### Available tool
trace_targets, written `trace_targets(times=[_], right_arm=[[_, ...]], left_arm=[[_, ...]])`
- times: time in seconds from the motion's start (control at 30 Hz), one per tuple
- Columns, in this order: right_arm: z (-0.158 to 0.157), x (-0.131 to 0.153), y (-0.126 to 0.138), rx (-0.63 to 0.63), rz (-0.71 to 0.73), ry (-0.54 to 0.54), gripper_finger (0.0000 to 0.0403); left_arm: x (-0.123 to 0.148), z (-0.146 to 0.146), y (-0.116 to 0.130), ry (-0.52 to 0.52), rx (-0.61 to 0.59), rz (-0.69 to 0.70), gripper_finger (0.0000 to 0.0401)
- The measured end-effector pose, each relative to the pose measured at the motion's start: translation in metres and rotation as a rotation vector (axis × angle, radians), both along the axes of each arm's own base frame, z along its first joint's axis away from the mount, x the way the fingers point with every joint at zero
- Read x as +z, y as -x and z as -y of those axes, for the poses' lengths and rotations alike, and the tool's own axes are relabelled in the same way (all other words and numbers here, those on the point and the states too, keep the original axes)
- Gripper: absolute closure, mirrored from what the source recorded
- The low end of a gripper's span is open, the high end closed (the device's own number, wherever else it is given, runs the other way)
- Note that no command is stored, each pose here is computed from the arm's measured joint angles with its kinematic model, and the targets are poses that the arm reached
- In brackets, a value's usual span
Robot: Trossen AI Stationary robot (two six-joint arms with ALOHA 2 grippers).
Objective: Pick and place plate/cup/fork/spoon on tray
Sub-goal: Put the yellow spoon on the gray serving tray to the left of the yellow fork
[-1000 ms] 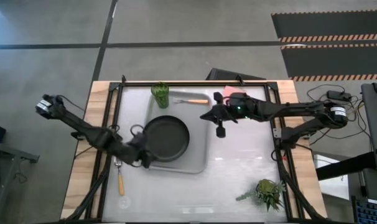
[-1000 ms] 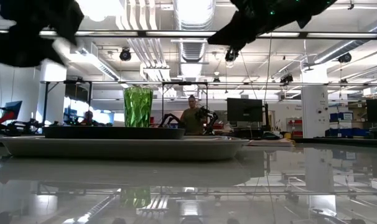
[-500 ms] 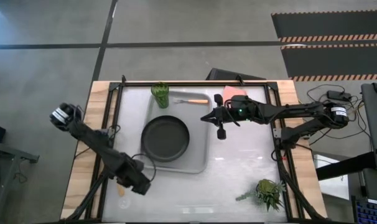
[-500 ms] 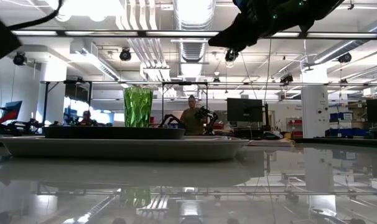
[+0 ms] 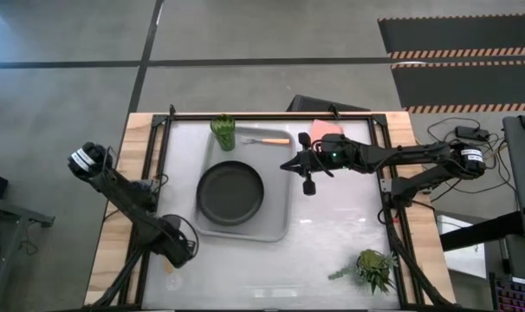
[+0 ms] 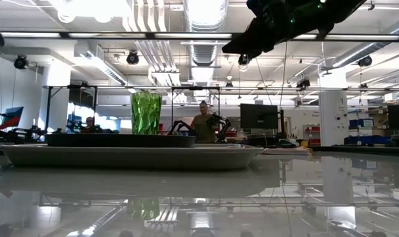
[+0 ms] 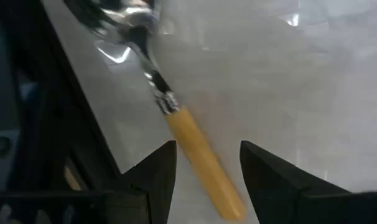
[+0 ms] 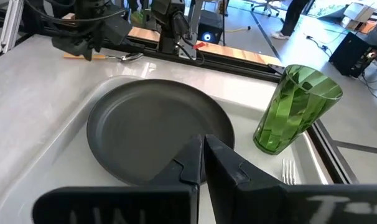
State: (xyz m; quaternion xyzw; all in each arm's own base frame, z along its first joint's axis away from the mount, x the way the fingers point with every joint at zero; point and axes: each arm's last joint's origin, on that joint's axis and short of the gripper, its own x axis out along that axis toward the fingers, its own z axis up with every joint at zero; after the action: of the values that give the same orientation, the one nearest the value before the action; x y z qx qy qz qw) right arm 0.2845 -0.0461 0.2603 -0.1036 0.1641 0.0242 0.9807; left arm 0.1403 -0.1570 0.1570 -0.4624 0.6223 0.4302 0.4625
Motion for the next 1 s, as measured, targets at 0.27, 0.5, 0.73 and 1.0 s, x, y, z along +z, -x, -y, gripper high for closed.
trace_targets(times=[0.27, 0.5, 0.73, 1.0], right_arm=[[0.000, -0.002, 0.001, -0.001, -0.006, -0.002, 0.0394], [0.000, -0.007, 0.002, -0.001, -0.023, -0.006, 0.0394], [0.000, -0.007, 0.002, 0.000, -0.023, -0.004, 0.0394], [0.000, -0.007, 0.002, 0.000, -0.023, -0.004, 0.0394]], left_arm=[[-0.008, -0.005, 0.007, -0.049, -0.017, -0.017, 0.0255], [-0.014, -0.005, 0.009, -0.046, 0.006, 0.000, 0.0351], [-0.010, -0.004, 0.009, -0.039, -0.017, 0.000, 0.0378], [0.025, 0.010, -0.001, 0.117, -0.195, 0.118, 0.0378]])
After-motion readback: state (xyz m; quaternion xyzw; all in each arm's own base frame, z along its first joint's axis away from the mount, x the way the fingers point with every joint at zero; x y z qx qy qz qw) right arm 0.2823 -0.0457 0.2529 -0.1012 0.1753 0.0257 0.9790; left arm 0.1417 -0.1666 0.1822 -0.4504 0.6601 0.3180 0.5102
